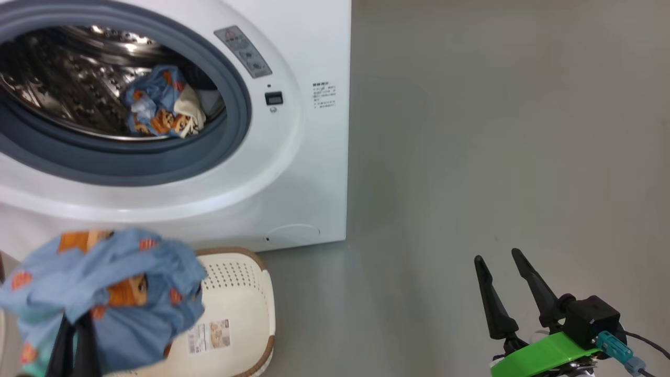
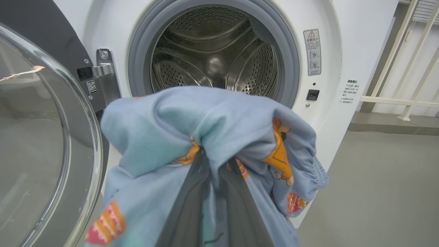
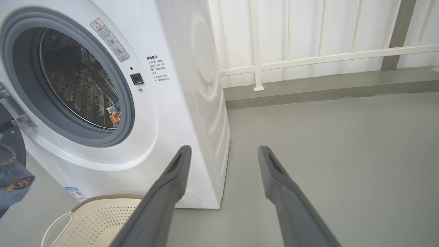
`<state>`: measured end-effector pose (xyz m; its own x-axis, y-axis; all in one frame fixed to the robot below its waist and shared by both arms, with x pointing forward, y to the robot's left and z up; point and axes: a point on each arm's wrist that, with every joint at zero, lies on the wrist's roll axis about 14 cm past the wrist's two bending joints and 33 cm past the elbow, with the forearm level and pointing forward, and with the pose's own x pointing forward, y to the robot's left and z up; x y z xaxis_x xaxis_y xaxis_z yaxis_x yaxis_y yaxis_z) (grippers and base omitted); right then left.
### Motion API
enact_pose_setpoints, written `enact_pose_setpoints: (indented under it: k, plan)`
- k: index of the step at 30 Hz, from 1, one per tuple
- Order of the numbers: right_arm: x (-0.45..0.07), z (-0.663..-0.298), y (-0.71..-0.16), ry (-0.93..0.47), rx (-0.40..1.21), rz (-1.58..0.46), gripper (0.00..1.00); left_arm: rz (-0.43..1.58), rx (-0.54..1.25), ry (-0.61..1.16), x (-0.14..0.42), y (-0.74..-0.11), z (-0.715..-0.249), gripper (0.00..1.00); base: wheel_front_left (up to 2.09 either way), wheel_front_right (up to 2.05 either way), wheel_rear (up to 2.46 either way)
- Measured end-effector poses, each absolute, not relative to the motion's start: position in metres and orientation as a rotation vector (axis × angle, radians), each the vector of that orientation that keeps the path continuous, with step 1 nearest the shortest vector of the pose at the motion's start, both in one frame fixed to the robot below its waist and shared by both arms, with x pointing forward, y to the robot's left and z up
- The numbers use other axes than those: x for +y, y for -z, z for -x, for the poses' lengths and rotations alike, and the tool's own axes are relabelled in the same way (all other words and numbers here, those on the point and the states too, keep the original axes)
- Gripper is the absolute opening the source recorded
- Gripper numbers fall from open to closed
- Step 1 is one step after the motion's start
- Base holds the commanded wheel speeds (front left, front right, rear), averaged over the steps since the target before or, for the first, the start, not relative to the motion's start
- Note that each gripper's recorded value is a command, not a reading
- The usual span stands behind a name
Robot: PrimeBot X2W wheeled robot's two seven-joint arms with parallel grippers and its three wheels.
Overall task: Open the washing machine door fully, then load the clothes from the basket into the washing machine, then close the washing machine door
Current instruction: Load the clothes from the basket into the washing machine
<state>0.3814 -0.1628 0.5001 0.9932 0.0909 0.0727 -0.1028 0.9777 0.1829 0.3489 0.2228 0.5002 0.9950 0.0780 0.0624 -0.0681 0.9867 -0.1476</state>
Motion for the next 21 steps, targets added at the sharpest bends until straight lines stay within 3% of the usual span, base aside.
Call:
enact_pose_setpoints:
  k: [21]
  plan:
    - [-0.158, -0.417, -0.454, -0.103, 0.048, -0.205, 1.00, 0.157, -0.152, 0.061, 0.205, -0.511, -0.498, 0.00, 0.00, 0.00, 0.00]
